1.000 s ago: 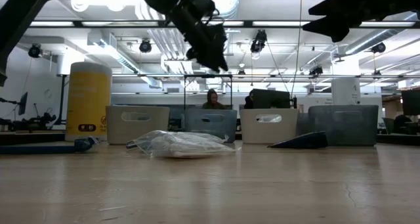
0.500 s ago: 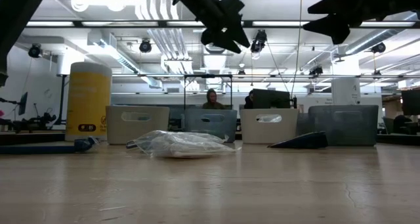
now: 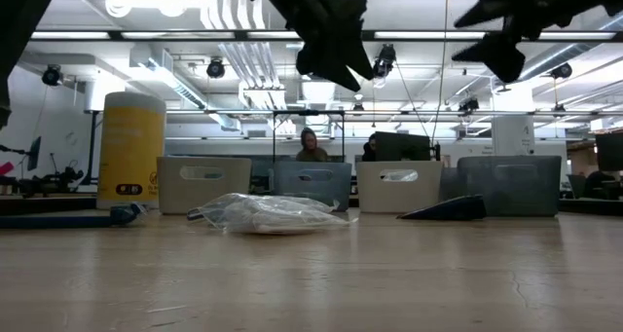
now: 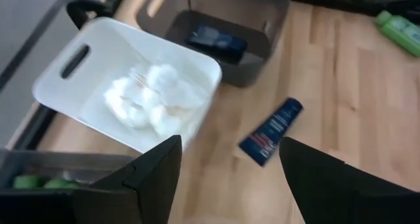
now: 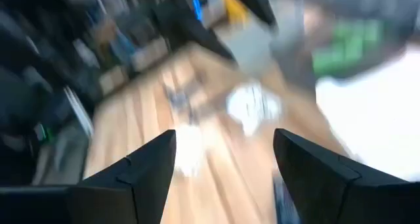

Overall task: Pick & Place Travel size toiletries
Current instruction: Put the green shampoo into the left black bin

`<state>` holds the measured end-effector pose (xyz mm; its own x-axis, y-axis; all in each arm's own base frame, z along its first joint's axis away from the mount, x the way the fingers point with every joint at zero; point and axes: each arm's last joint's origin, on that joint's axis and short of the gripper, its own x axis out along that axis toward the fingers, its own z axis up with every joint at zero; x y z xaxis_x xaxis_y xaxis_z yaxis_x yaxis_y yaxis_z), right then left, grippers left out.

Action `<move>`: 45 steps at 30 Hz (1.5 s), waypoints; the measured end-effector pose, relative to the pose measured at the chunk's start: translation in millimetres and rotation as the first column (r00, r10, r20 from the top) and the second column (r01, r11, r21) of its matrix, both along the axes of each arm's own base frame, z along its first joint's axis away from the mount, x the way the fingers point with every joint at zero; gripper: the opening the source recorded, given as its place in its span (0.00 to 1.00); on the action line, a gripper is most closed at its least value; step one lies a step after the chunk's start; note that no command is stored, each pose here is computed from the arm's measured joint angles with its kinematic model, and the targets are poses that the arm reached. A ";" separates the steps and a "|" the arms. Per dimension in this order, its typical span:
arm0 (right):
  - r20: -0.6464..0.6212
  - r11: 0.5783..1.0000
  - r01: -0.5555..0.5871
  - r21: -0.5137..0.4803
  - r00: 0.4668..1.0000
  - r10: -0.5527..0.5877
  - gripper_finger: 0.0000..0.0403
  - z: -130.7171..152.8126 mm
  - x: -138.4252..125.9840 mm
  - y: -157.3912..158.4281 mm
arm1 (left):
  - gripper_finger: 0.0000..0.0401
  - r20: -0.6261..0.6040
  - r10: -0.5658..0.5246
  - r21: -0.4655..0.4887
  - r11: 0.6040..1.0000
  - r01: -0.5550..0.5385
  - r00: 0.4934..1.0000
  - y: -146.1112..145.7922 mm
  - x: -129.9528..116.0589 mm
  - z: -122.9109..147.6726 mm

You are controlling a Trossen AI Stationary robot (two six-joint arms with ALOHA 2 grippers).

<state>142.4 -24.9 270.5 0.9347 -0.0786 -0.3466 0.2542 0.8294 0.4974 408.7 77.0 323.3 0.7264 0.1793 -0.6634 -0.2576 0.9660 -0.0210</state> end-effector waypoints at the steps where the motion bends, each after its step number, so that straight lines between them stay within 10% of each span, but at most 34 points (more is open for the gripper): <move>1: -0.075 1.000 -0.019 0.020 0.997 0.021 0.63 1.2 3.2 0.0 | 0.65 -0.003 -0.005 -0.006 1.000 0.005 1.000 -4.4 -0.5 -2.4; 9: -0.574 0.974 -0.131 0.183 0.790 0.214 0.66 10.2 24.2 -0.2 | 0.65 0.004 -0.015 -0.036 0.999 0.016 1.000 -26.8 -8.9 -9.0; 16: -0.697 0.892 -0.272 0.361 0.557 0.452 0.69 12.9 38.8 15.6 | 0.65 0.013 -0.007 -0.047 0.999 0.007 1.000 -34.9 -18.5 -7.7; 27: -0.834 0.873 -0.175 0.456 0.258 0.488 0.73 -31.0 24.7 58.7 | 0.65 0.006 0.067 -0.048 0.997 -0.067 0.998 -37.1 -53.6 -12.4; 45: -0.890 0.891 -0.112 0.440 0.077 0.449 0.68 -70.0 -23.1 122.2 | 0.65 0.195 0.217 -0.045 0.976 -0.212 0.957 -40.6 -123.5 7.0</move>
<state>119.3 97.3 200.6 -0.2622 0.3271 -0.9079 0.4192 0.8860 0.1982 285.2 36.4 330.3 0.7894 0.3313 -0.5168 -0.4471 0.8872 -0.1142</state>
